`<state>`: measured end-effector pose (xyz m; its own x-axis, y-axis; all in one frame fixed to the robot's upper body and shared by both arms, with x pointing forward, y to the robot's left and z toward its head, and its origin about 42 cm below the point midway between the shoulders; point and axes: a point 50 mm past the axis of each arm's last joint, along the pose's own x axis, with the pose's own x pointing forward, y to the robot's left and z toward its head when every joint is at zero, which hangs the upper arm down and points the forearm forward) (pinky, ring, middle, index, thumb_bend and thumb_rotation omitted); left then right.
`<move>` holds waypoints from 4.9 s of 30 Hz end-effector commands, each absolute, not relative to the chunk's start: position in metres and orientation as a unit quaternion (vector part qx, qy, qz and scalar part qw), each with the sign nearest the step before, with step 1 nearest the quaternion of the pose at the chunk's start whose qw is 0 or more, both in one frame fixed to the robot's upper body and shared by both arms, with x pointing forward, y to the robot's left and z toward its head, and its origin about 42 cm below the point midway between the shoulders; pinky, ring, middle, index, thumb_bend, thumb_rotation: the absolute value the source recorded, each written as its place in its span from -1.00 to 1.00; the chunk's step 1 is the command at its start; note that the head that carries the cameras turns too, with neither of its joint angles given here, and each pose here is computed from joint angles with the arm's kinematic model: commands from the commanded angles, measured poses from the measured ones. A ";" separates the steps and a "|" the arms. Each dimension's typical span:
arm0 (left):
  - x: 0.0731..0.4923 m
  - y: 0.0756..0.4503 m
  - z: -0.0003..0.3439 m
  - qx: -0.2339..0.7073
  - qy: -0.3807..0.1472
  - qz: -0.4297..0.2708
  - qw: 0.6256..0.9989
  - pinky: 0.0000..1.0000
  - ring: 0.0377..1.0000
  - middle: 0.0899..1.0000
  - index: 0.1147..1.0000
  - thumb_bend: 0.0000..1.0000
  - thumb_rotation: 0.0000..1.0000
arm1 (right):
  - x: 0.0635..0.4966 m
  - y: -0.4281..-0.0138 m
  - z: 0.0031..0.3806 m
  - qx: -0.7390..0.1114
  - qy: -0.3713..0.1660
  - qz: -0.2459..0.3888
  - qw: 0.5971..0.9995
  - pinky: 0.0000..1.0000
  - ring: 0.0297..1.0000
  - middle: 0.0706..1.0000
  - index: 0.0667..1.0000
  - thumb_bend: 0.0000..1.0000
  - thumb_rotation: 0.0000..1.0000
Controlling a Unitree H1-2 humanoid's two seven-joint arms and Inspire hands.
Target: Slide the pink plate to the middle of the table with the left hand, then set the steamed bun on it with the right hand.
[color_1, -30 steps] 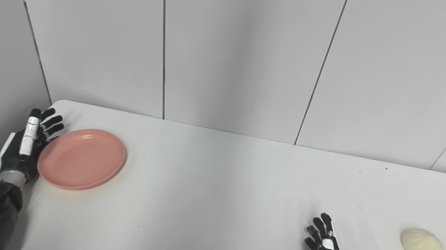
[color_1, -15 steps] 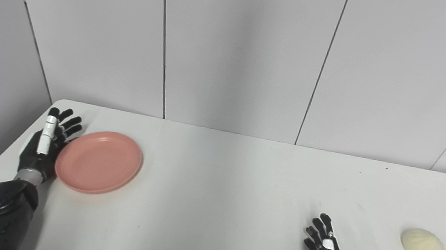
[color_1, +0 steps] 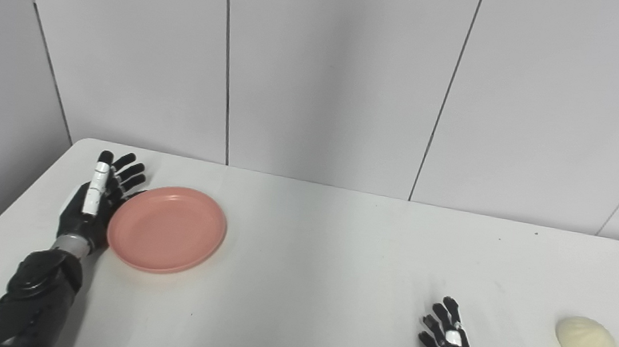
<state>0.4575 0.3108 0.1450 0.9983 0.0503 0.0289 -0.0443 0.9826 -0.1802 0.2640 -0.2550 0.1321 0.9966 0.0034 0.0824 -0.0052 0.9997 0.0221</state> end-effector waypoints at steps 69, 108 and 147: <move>0.419 0.131 0.121 -0.157 0.020 -0.086 0.984 0.65 0.78 0.68 0.57 0.75 0.72 | 0.266 -0.189 0.162 0.028 -0.055 -0.008 0.998 0.66 0.78 0.90 0.93 0.62 0.98; 0.430 0.126 0.107 -0.140 0.029 -0.097 0.985 0.64 0.75 0.68 0.52 0.66 0.75 | 0.338 -0.402 0.356 -0.614 -0.020 -0.123 0.779 0.22 0.62 0.71 0.64 0.83 0.09; 0.428 0.131 0.106 -0.139 0.040 -0.108 0.984 0.68 0.77 0.73 0.55 0.68 0.76 | 0.387 -0.475 0.266 -0.665 0.212 -0.086 0.711 0.59 0.65 0.65 0.60 0.99 0.22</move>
